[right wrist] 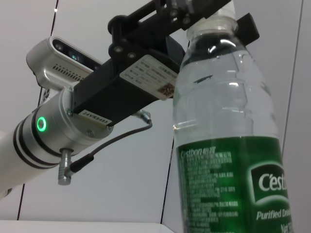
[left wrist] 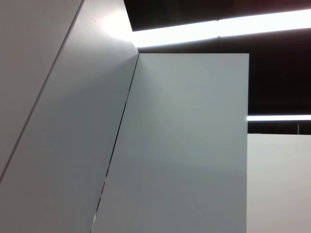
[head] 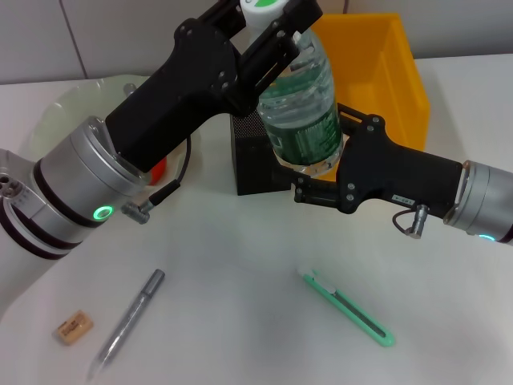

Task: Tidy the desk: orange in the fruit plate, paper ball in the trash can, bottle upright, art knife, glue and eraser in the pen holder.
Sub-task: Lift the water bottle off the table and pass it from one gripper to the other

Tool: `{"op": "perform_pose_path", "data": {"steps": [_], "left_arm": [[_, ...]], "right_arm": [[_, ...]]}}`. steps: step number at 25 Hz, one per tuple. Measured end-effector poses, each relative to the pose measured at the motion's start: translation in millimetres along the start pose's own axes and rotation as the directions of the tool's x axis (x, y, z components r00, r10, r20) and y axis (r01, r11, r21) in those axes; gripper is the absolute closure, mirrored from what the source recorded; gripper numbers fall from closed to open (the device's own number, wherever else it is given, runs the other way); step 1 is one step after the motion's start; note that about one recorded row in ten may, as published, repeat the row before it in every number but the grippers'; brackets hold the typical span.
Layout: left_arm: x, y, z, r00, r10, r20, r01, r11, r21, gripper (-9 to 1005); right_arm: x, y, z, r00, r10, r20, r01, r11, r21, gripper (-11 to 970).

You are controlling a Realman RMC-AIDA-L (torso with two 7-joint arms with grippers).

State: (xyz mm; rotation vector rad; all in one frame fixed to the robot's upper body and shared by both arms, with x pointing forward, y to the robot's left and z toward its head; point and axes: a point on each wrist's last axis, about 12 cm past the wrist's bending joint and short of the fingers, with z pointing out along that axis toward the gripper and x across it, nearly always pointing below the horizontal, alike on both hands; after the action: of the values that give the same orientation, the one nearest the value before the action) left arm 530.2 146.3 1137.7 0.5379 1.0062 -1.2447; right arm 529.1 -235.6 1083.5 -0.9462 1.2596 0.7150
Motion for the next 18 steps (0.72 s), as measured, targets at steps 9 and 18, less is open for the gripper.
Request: {"op": "perform_pose_path", "data": {"steps": [9,18], "left_arm": [[-2.6,-1.0,2.0,1.0,0.003,0.016,-0.003,1.0,0.011,563],[-3.0,-1.7,2.2,1.0,0.003,0.019,-0.004,1.0,0.016,561]], "right_arm": [[1.0,1.2,0.9,1.0,0.005,-0.006,-0.005,1.0,-0.006,176],[3.8,2.6,0.3,1.0,0.019,-0.013,-0.02,1.0,-0.002,176]]}}
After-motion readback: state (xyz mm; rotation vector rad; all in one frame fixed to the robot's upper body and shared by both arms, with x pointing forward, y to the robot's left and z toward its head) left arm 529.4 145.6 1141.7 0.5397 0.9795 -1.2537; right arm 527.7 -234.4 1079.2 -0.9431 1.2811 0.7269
